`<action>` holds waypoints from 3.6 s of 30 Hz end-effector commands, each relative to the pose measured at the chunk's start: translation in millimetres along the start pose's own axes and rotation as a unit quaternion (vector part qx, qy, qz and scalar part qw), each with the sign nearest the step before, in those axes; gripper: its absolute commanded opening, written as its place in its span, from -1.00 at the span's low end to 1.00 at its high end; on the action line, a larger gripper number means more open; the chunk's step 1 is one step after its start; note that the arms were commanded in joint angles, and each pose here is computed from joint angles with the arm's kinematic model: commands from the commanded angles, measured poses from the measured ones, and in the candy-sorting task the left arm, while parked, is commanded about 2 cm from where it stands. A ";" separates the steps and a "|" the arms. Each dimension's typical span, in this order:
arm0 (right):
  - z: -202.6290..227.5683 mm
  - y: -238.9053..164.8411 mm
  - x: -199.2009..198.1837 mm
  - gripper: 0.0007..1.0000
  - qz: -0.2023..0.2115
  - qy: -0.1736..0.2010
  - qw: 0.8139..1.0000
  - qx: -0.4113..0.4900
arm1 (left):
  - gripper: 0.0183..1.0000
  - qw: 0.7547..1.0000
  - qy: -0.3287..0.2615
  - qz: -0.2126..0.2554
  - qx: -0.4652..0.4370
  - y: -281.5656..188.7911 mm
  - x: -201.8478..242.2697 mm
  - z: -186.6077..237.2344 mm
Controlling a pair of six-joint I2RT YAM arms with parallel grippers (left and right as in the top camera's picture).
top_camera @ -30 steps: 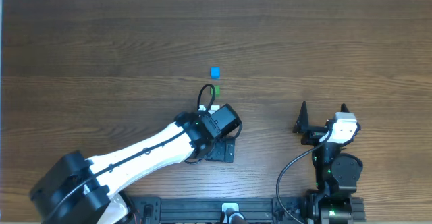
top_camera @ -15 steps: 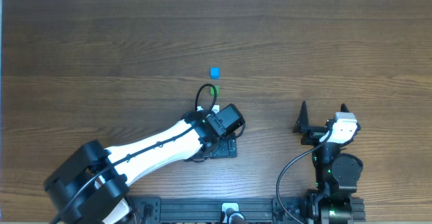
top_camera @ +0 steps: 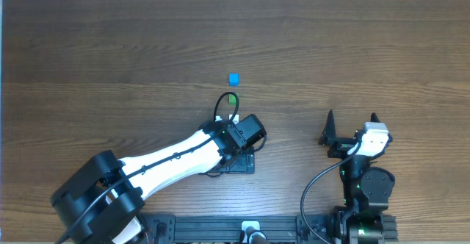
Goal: Stack Cubes
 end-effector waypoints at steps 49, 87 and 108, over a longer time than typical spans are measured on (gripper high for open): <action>3.1 0.5 -0.4 0.98 0.001 0.003 1.000 0.005 | -0.29 0.999 0.041 0.010 -0.018 7.3 -11.7 -10.5; 3.2 0.5 -0.4 0.98 0.001 0.003 1.000 0.005 | -0.96 0.998 0.003 -0.008 -0.057 -86.0 -18.0 -96.4; 3.1 0.5 -0.4 0.98 0.001 0.003 1.000 0.005 | -0.96 0.998 0.012 -0.033 -0.045 -38.8 -21.4 -122.3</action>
Point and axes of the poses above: each gripper's point midway between its finger pads, its own y axis out along the fingers, its own x axis along the line the jaws close on, z = x × y, the point moved 4 cm from there along -y, back along the fingers, and after that the axes turned 2 degrees about y, right-handed, at the moved point
